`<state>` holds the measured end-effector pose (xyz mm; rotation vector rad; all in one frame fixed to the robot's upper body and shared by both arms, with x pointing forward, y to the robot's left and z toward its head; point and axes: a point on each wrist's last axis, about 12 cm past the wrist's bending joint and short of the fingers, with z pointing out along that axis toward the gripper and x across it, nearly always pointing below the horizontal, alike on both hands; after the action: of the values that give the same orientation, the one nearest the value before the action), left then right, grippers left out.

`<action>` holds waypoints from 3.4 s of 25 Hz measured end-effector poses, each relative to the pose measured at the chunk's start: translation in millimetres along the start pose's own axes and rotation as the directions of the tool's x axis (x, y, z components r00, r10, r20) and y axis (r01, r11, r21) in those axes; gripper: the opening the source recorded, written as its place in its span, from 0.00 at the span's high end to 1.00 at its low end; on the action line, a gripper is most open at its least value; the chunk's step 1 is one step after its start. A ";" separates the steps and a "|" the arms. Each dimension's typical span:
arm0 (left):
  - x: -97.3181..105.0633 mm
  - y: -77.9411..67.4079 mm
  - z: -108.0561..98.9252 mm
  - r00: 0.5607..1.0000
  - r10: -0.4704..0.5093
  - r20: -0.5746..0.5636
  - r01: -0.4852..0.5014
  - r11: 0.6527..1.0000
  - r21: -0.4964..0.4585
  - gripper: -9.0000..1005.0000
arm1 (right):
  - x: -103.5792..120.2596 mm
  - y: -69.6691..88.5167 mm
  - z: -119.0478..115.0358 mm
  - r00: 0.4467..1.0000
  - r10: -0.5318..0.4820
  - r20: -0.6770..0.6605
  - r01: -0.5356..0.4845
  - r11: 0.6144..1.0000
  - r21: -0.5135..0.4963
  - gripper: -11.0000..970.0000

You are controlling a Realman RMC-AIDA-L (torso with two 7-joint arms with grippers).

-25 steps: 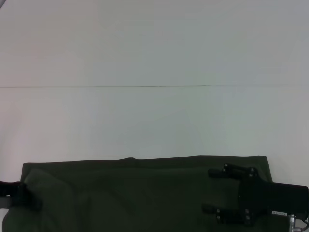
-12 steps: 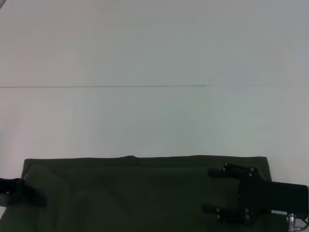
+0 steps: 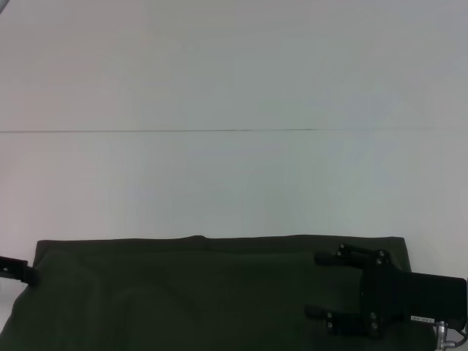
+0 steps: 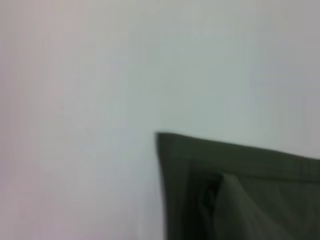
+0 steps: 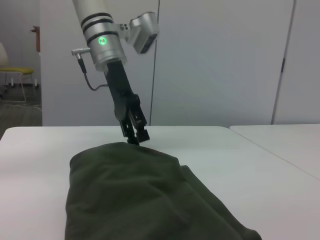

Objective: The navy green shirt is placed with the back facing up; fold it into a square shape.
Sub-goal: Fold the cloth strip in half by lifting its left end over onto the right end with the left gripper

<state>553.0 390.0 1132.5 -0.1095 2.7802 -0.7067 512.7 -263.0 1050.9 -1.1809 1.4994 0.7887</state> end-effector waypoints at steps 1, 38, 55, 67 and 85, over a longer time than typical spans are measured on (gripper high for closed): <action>0.1 2.9 -3.6 1.000 -0.007 0.009 0.007 1.000 -0.003 0.34 | 0.1 0.1 -0.1 1.000 0.000 0.000 0.000 1.000 0.000 0.15; 6.9 -11.0 31.4 0.989 0.068 -0.131 -0.057 0.995 0.084 0.17 | 0.7 1.5 -2.7 1.000 0.003 0.004 -0.003 1.000 0.001 0.15; 2.5 -7.6 25.0 0.989 0.068 -0.135 -0.064 0.997 0.030 0.17 | 0.1 0.9 -2.8 1.000 0.003 0.010 -0.003 1.000 0.008 0.15; -0.1 -6.5 20.4 0.992 0.063 -0.113 -0.061 0.998 0.021 0.17 | 0.3 1.1 -2.9 1.000 0.004 0.011 -0.004 1.000 0.009 0.15; 2.7 1.6 18.8 0.992 0.061 -0.109 -0.064 0.998 -0.027 0.16 | 0.4 0.7 -2.4 1.000 0.004 0.010 -0.004 1.000 0.011 0.15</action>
<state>555.5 382.5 1115.2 0.0104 2.8842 -0.6745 511.3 -265.1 1051.1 -1.1643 1.4970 0.7868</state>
